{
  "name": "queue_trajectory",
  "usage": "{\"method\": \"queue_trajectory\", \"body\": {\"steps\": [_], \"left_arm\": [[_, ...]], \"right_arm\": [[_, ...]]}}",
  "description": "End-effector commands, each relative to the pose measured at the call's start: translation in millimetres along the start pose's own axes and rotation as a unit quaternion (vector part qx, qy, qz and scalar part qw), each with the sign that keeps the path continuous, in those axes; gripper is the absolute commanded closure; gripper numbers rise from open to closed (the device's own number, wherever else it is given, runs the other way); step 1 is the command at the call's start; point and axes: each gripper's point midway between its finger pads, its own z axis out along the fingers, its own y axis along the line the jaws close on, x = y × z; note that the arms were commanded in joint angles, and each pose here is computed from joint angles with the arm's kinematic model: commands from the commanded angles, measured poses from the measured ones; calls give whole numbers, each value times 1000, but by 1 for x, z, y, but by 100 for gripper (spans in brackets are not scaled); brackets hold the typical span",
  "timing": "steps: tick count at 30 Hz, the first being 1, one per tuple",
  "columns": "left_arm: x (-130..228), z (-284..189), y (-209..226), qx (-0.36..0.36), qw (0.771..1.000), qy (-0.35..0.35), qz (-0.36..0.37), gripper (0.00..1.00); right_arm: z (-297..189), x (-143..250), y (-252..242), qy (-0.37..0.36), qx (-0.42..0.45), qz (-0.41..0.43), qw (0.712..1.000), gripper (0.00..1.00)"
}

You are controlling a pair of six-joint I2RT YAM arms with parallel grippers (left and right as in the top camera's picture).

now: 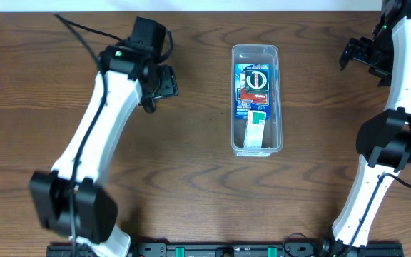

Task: Pack container
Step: 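Move left gripper up and over to the dark bottle, then lower left gripper around the bottle and grasp it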

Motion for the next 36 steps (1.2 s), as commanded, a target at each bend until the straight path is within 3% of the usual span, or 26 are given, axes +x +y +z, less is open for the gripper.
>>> {"method": "queue_trajectory", "body": {"steps": [1, 8, 14, 17, 36], "left_arm": [[-3, 23, 18, -15, 999, 25, -14, 26], [-16, 30, 50, -20, 999, 25, -41, 26], [-18, 32, 43, 9, 999, 27, -18, 25], [-22, 32, 38, 23, 999, 20, -11, 19], [-11, 77, 41, 3, 998, 68, -9, 20]], "right_arm": [[2, 0, -1, 3, 1, -4, 1000, 1], [2, 0, -1, 3, 1, -4, 1000, 1], [2, 0, -1, 3, 1, -4, 1000, 1], [2, 0, -1, 3, 1, -4, 1000, 1], [2, 0, -1, 3, 1, -4, 1000, 1]]}}
